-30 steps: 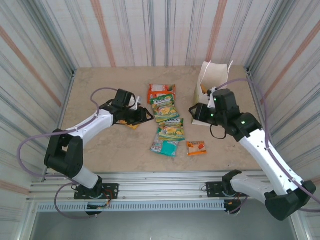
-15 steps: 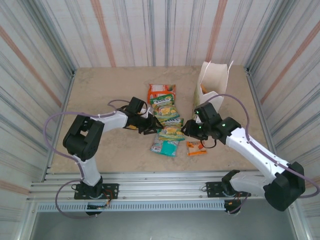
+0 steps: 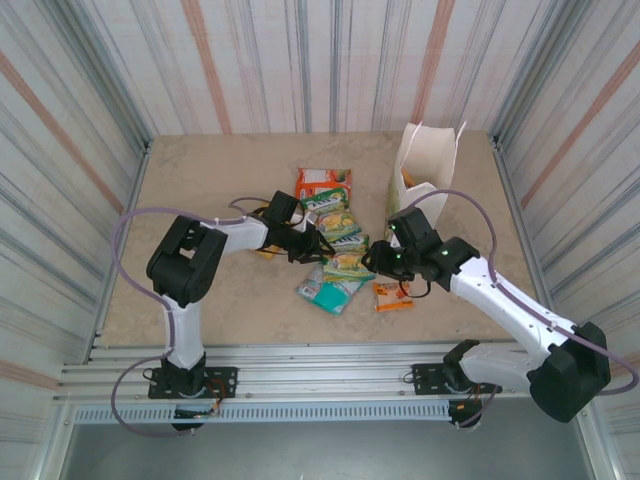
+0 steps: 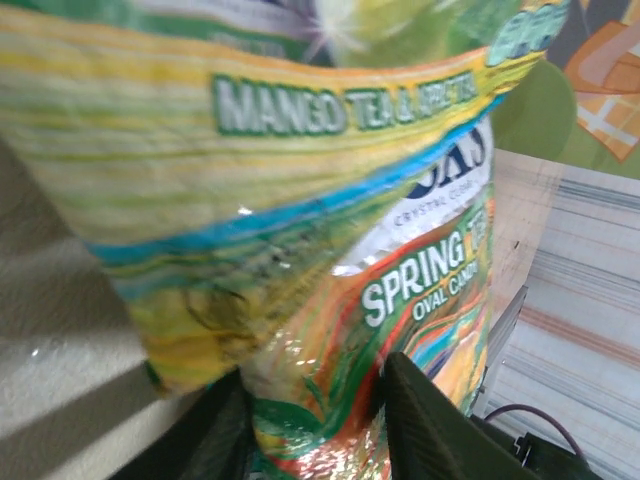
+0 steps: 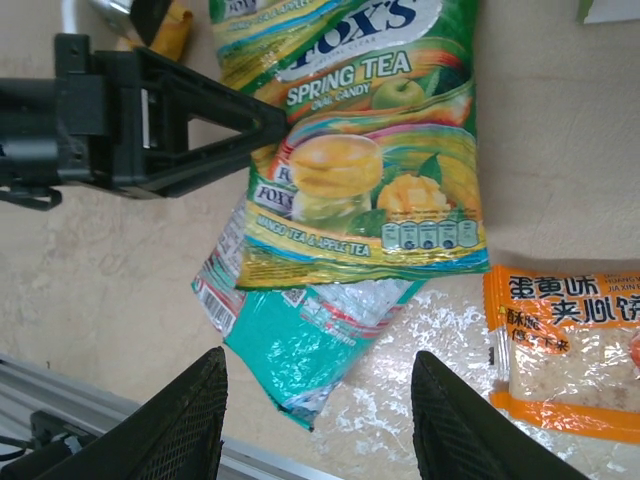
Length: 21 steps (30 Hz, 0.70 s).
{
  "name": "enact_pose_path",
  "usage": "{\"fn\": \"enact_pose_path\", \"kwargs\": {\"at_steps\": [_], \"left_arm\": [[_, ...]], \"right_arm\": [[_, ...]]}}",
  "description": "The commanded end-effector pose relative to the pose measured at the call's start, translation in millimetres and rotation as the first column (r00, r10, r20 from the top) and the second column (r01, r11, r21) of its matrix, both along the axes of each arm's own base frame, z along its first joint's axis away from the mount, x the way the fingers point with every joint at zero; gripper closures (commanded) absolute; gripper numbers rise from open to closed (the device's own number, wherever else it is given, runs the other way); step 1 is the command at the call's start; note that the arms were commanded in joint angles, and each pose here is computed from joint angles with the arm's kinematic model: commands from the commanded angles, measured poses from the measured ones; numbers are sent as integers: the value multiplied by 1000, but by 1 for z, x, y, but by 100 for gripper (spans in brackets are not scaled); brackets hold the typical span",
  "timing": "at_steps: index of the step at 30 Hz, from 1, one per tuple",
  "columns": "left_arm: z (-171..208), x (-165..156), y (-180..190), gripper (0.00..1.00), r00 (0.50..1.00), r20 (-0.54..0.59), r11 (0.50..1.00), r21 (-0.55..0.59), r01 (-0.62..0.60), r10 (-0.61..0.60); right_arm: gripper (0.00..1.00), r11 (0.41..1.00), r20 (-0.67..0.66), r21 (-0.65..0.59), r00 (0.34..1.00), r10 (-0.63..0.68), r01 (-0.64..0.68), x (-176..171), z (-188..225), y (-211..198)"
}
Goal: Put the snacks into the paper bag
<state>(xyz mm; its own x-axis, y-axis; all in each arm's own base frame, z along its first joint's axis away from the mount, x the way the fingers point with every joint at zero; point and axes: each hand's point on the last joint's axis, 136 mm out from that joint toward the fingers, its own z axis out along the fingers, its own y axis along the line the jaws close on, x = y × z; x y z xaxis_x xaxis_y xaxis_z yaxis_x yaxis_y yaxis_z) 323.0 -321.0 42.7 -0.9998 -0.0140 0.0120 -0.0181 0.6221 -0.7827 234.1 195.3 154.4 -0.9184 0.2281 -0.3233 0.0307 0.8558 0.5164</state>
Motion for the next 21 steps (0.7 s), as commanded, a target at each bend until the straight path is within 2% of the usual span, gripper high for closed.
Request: {"fn": "enact_pose_path", "kwargs": {"at_steps": [1,9,13,17,21], "left_arm": [[7,-1,-7,74,1000,-1,999,-23,27,-27],[41,-10,6,87,992,114,998,-27,53,-50],[66,-15,8,89,977,201,995,-61,82,-68],[98,-23,10,91,944,316,986,-98,136,-98],[135,-32,13,92,882,454,974,-114,198,-126]], "right_arm": [[49,1000,22,4,999,-25,25,0,4,-7],[49,998,103,52,994,-36,30,5,28,-22],[49,996,200,80,980,24,-41,7,50,-19],[47,990,285,73,954,97,-123,10,70,-18],[45,977,355,82,921,158,-199,14,89,-16]]}}
